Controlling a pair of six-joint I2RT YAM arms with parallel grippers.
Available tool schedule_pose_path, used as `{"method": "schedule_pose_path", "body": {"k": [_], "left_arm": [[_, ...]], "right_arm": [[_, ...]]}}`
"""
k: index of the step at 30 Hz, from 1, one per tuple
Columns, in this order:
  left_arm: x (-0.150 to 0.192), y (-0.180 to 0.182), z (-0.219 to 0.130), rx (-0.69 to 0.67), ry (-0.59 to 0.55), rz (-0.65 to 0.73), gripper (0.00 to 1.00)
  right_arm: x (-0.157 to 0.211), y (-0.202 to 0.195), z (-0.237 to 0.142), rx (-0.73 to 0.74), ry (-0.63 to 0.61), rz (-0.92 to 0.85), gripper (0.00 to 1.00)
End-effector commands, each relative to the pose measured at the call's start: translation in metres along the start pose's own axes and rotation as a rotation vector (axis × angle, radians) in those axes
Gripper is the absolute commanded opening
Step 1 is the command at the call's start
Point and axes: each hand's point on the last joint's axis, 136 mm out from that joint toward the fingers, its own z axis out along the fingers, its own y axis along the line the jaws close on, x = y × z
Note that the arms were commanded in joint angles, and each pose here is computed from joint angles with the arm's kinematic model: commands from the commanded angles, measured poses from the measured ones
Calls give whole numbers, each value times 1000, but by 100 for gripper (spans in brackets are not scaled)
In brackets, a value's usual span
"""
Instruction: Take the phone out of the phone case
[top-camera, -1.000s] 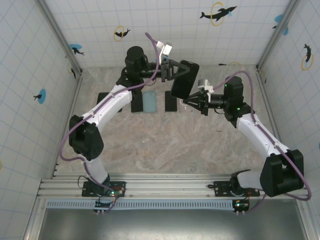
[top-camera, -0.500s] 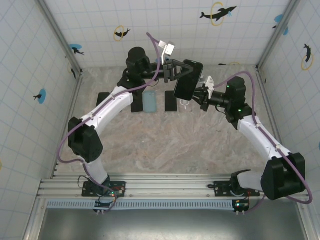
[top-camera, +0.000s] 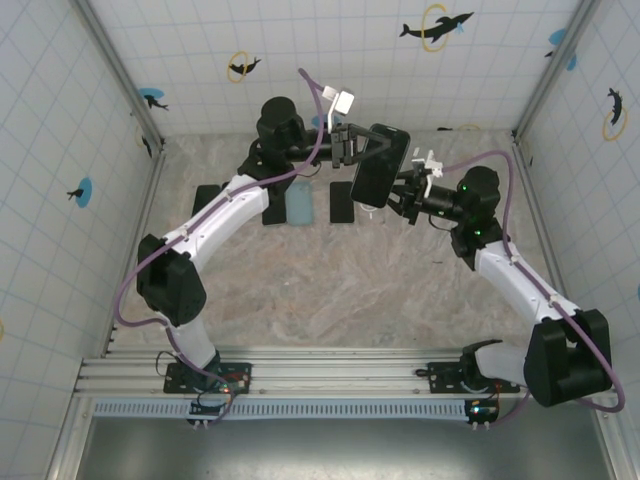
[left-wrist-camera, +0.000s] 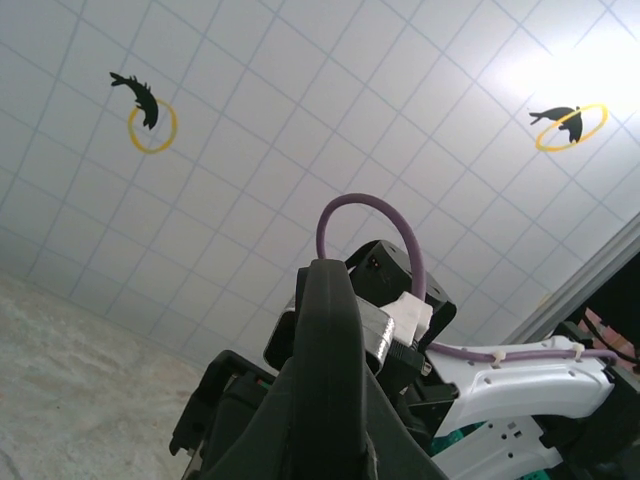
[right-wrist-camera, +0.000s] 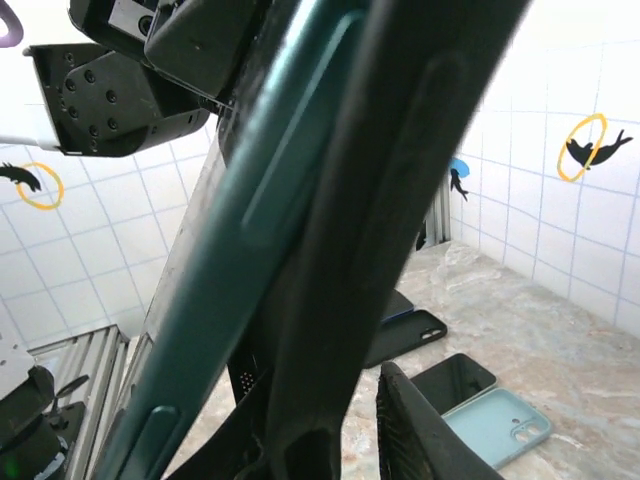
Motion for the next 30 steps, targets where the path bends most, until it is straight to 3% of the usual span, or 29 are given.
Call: {"method": "schedule_pose_path", "body": {"k": [1, 7, 14, 21, 26, 30], "left_arm": [[-3, 2, 6, -33, -28, -17, 0], [-29, 35, -6, -182, -264, -212, 0], [-15, 57, -27, -227, -491, -475, 0], [10, 68, -36, -266, -556, -608, 0], [20, 78, -43, -317, -595, -657, 0], [26, 82, -47, -342, -596, -670, 0]], "right_arm": [[-28, 21, 5, -68, -101, -18, 32], [-38, 14, -2, -9, -242, 207, 38], [-43, -12, -23, 93, -530, 633, 39], [-33, -18, -19, 141, -659, 874, 37], [-27, -13, -8, 123, -648, 952, 33], [-26, -11, -9, 104, -660, 984, 24]]}}
